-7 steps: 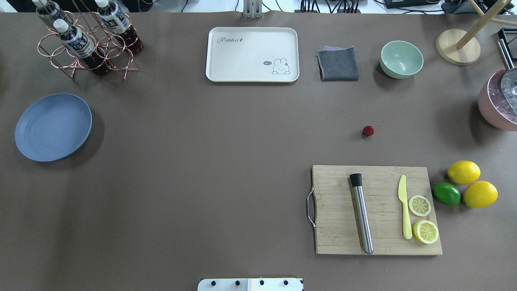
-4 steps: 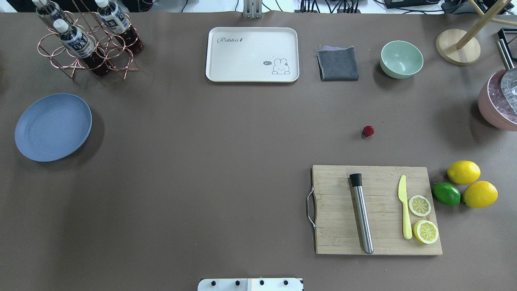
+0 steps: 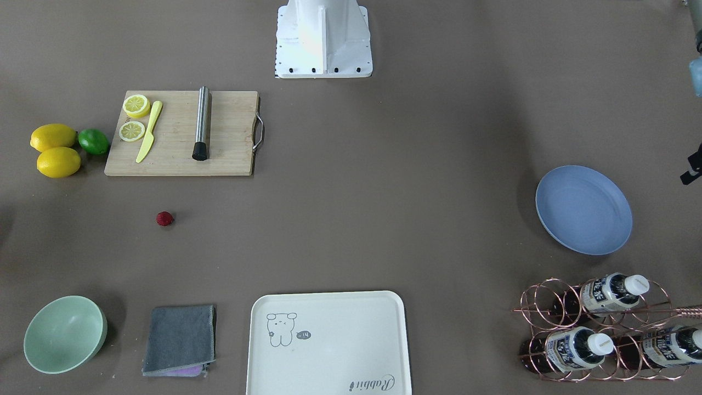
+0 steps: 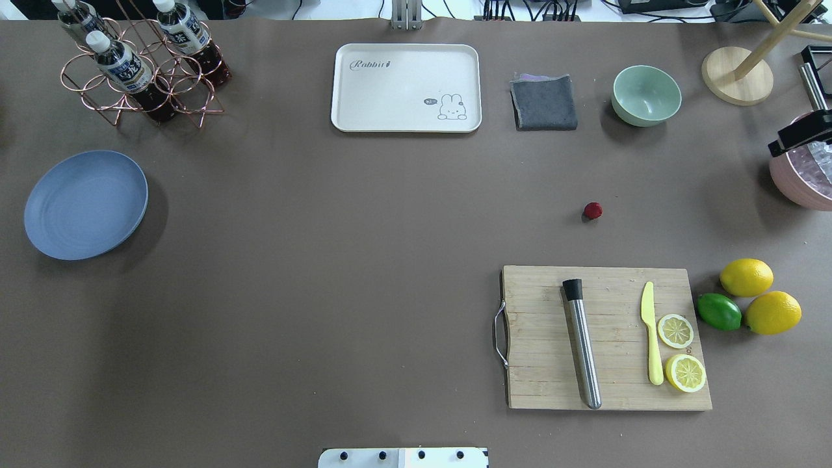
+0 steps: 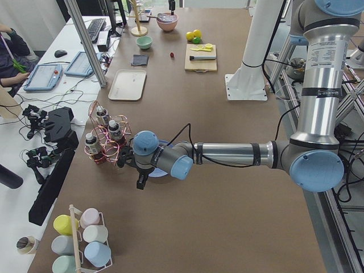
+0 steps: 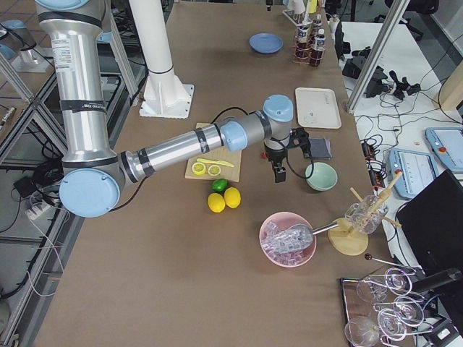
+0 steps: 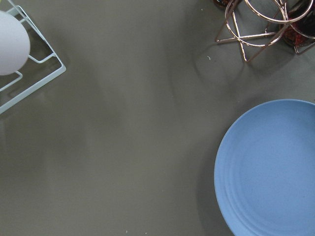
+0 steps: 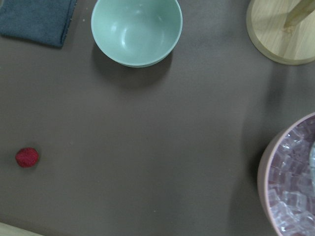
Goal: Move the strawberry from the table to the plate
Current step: 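Raise the right gripper above the strawberry while the left gripper reaches the blue plate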
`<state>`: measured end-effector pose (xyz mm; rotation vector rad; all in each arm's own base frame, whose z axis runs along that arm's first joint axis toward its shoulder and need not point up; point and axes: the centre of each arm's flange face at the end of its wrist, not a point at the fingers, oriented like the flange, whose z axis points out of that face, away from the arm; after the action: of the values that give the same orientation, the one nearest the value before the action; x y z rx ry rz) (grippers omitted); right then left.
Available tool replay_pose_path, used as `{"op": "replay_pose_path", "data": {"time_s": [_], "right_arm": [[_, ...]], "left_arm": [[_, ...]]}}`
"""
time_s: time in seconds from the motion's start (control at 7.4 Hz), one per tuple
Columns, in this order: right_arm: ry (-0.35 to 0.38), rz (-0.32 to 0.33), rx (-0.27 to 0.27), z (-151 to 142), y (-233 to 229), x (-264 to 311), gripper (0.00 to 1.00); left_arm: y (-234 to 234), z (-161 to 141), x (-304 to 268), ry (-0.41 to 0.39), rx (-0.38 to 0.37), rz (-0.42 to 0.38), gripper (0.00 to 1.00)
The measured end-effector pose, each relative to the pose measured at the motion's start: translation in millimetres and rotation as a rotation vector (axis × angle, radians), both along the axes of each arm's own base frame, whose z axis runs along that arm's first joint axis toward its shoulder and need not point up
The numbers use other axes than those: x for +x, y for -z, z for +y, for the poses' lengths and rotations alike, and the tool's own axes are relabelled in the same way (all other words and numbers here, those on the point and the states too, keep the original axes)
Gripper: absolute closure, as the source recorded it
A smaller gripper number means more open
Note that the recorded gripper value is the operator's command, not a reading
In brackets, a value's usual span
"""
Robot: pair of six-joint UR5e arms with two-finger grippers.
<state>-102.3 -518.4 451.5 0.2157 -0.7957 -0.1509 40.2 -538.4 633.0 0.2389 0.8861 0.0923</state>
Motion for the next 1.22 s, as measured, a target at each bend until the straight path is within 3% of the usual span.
{"op": "replay_pose_path", "data": {"time_s": [0.41,0.54,1.22], "right_arm": [[-0.053,-0.027,0.008,1,42,-63,0.00],[-0.052,-0.027,0.013,1,46,-71,0.00],[-0.052,-0.014,0.036,-1,53,-82,0.00]], "left_arm": [[-15,-27,74,-0.034,-0.032,0.028,0.03],[-17,-30,87,-0.040,-0.048,0.029,0.12],[-50,-19,103,-0.066,-0.039,0.041,0.20]]}}
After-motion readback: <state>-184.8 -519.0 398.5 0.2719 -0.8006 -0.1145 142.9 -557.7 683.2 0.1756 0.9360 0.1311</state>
